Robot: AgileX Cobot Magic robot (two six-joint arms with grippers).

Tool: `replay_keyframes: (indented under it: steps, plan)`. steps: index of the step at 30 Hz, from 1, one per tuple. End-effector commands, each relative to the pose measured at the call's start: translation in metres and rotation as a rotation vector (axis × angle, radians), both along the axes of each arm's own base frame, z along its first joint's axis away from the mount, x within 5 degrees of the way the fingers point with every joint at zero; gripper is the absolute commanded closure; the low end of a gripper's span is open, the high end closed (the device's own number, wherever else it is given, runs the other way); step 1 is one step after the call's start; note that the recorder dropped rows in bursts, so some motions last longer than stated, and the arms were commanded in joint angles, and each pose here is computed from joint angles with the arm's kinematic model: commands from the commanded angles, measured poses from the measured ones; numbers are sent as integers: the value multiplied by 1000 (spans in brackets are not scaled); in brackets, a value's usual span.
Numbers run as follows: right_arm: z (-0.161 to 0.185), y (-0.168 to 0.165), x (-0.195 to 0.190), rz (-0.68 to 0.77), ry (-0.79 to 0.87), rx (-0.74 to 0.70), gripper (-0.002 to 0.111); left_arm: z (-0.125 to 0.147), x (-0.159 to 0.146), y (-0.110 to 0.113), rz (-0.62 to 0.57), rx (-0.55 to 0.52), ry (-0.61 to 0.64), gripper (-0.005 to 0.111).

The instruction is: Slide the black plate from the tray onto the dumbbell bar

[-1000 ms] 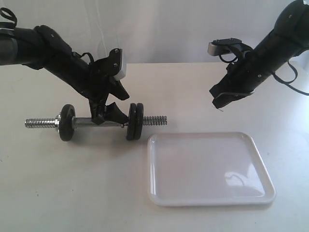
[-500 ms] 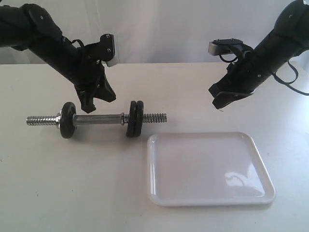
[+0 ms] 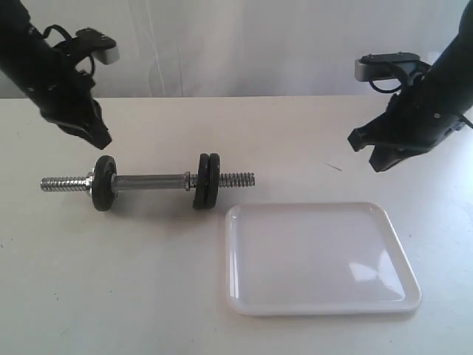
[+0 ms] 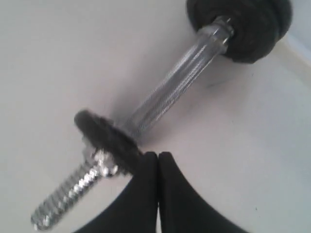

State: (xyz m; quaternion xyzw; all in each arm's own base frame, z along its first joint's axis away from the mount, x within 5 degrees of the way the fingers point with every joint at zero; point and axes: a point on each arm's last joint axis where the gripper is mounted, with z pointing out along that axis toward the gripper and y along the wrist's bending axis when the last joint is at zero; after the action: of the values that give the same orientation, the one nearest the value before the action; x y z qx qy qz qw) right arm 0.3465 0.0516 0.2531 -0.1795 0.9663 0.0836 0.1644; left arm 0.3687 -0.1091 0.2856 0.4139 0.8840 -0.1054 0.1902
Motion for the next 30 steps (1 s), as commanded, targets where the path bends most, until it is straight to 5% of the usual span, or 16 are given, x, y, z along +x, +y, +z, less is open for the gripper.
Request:
replay_keyframes:
  steps: [1, 9, 13, 30]
  plan:
    - [8, -12, -29, -75, 0, -48, 108, 6, -25, 28, 176, 18, 119, 107]
    - [26, -20, -89, -144, -66, -20, 108, -14, -84, 75, 446, -13, 112, 107]
    - [39, -23, -123, -183, -154, 11, 108, -11, -118, 91, 588, -70, -1, 107]
    - [58, -35, -234, -318, -720, 176, 108, -2, -231, 97, 754, -296, -488, 107]
